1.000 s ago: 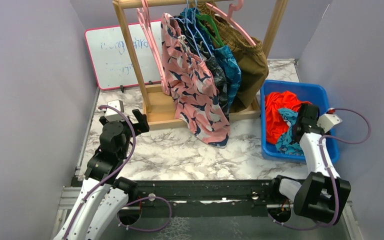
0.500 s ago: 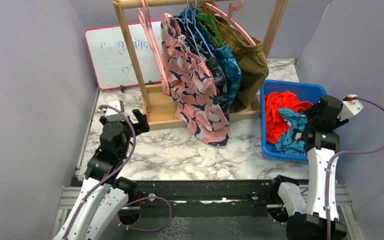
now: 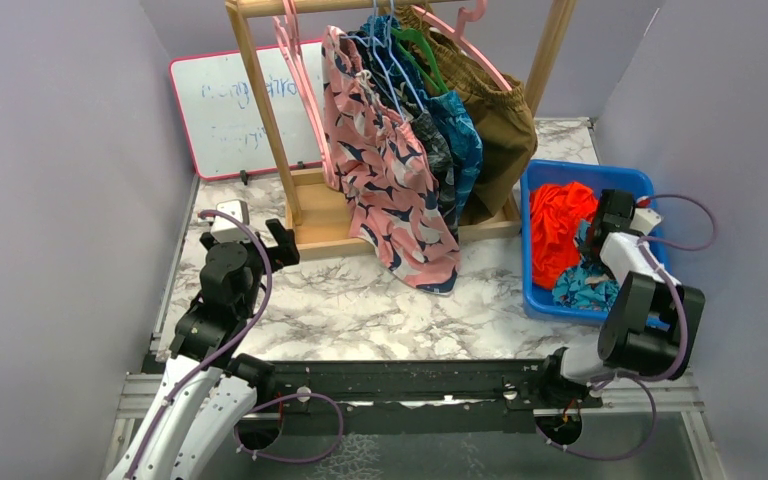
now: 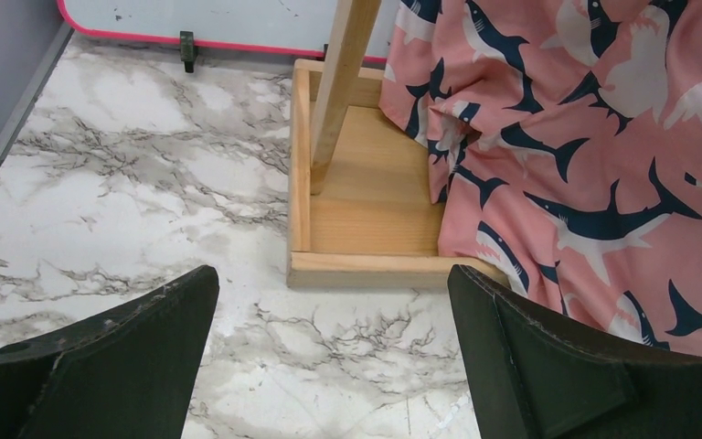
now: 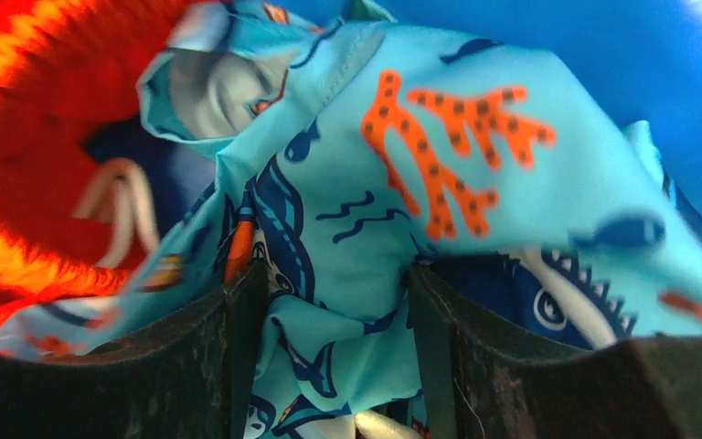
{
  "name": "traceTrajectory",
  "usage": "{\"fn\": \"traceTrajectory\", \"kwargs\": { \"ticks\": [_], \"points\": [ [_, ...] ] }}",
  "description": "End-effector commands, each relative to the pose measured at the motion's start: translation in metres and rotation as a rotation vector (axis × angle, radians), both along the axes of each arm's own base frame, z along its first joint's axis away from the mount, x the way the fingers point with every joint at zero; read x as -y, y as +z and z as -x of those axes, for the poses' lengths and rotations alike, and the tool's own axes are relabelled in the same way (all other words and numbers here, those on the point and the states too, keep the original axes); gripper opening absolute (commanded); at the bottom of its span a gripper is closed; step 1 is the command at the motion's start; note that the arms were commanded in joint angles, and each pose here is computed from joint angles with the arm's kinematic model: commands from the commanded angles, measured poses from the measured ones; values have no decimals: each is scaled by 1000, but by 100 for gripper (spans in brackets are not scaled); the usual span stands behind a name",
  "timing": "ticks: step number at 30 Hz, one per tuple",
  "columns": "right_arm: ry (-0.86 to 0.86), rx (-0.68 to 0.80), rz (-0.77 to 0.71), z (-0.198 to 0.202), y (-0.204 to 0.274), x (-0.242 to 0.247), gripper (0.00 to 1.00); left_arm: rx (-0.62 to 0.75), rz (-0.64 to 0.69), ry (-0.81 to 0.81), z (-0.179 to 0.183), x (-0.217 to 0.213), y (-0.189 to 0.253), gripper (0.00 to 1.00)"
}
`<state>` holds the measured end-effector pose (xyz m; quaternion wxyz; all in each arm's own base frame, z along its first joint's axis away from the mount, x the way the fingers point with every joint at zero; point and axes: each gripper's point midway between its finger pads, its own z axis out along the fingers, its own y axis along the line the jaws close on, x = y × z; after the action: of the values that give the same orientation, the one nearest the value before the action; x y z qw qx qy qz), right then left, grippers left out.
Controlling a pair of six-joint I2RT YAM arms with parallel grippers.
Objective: Remove the shorts from the hanger
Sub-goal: Place the shorts in the basket.
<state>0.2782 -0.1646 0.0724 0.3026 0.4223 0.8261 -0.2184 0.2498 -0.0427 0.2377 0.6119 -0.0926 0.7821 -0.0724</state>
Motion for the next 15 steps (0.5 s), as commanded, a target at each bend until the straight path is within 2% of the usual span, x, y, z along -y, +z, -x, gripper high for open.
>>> {"fn": "traceTrajectory", "kwargs": {
  "ticks": [1, 4, 7, 12, 15],
  "points": [
    [-64, -80, -43, 18, -46, -1, 61, 32, 9, -16, 0, 2, 6, 99],
    [-73, -84, -93, 27, -65, -11, 61, 36, 12, -18, 1, 2, 7, 99],
    [-59, -58, -114, 24, -59, -16, 61, 33, 11, -19, 0, 2, 6, 99],
    [-36, 45, -50, 12, 2, -7, 62, 35, 12, -15, 1, 1, 7, 99],
    [10, 207, -37, 2, 57, -14, 72, 38, 12, -12, 1, 1, 7, 99]
  ]
}}
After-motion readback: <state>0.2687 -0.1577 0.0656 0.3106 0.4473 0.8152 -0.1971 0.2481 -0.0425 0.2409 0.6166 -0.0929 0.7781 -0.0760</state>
